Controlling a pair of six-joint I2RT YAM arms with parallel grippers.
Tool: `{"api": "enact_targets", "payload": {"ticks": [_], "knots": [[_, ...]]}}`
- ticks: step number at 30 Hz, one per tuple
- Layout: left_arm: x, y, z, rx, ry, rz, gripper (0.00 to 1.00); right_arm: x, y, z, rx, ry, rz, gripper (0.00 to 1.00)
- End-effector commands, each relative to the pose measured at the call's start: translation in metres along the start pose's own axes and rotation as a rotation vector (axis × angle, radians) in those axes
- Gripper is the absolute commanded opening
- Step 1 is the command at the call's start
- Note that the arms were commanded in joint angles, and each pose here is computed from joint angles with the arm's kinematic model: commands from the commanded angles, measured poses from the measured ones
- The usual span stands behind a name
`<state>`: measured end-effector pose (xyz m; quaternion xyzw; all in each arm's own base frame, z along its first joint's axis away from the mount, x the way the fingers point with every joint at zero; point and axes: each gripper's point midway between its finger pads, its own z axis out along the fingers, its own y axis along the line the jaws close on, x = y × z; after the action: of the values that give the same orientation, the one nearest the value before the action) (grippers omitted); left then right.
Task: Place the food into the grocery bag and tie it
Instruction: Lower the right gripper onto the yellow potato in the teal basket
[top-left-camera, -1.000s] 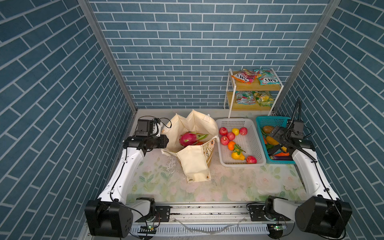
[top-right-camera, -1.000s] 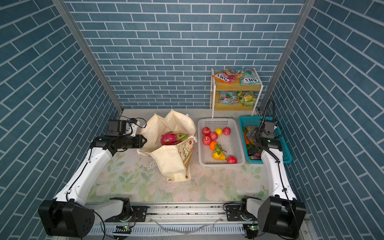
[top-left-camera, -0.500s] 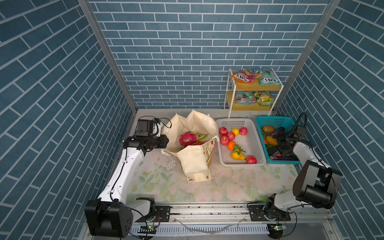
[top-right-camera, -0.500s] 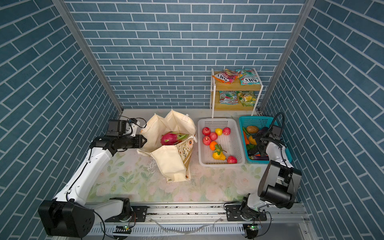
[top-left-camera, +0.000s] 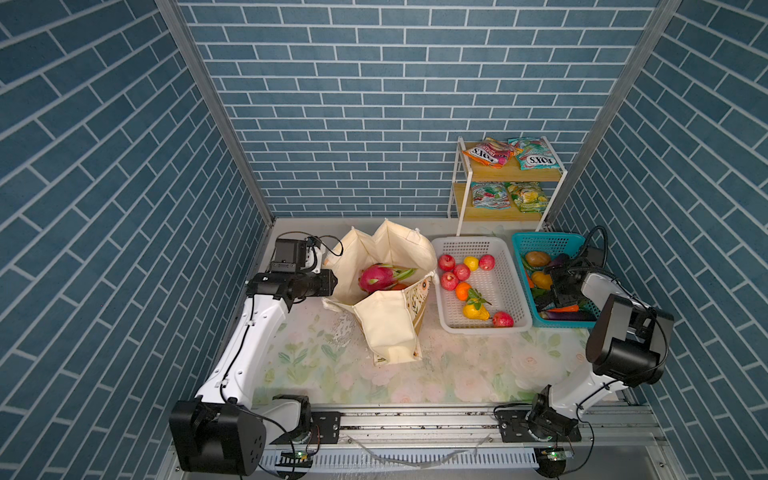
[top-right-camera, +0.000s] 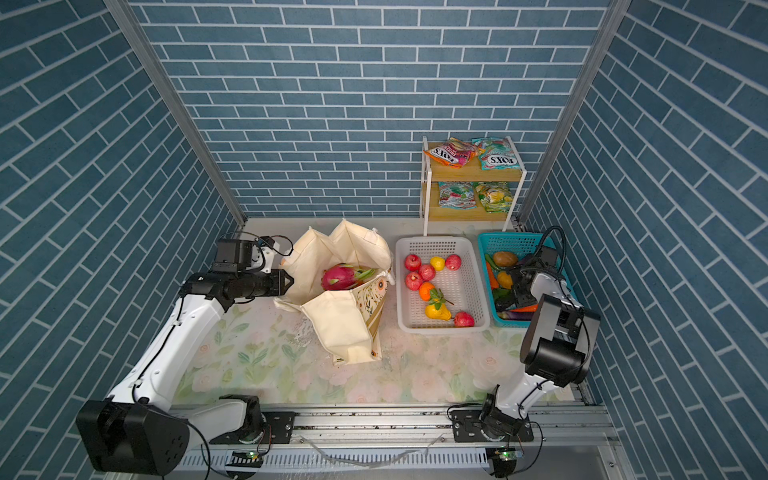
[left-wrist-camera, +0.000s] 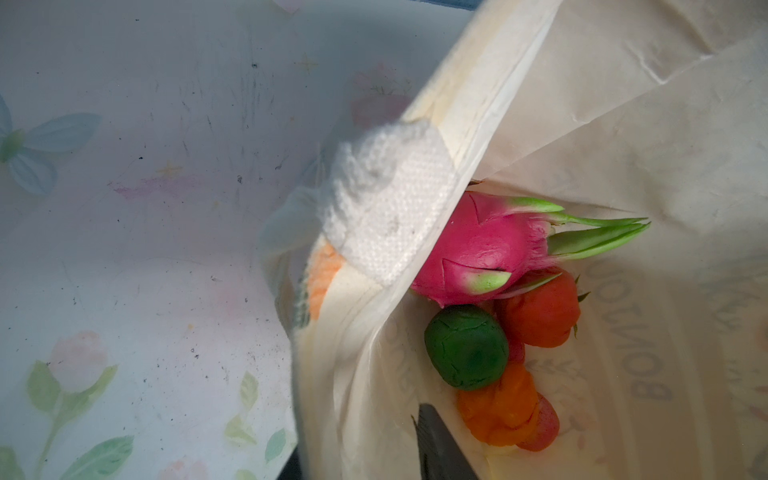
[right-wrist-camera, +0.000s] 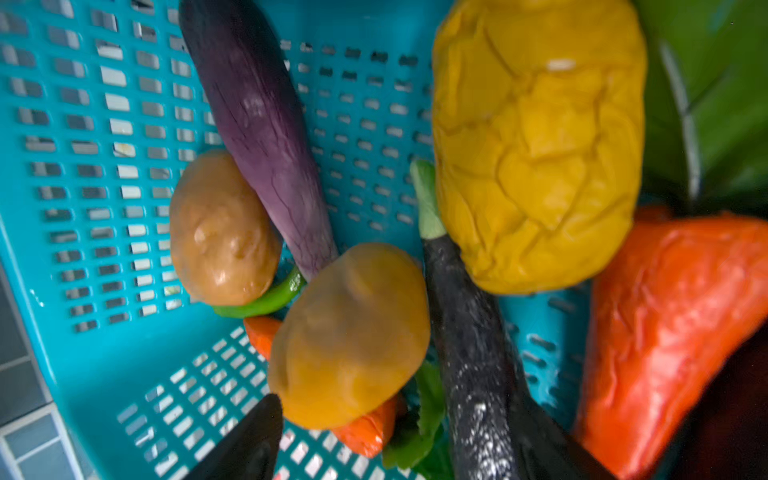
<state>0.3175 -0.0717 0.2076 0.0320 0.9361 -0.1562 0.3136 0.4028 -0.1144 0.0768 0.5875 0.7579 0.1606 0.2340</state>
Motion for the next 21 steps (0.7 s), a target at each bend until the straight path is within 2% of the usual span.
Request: {"api": "enact_targets", "payload": {"ticks": [1,8,21], "knots": [[0.0,-0.005,-0.004,0.016,-0.004,0.009,0.37,-0.017,0.009,0.005,-0.005,-0.058,0.037,0.82],[0.0,-0.005,-0.005,0.012,-0.004,0.011,0.37,-0.019,0.015,0.025,-0.018,-0.04,0.038,0.74],[0.0,-0.003,-0.004,0.008,-0.001,0.01,0.37,-0.011,0.019,0.035,-0.029,-0.003,0.033,0.8]]}}
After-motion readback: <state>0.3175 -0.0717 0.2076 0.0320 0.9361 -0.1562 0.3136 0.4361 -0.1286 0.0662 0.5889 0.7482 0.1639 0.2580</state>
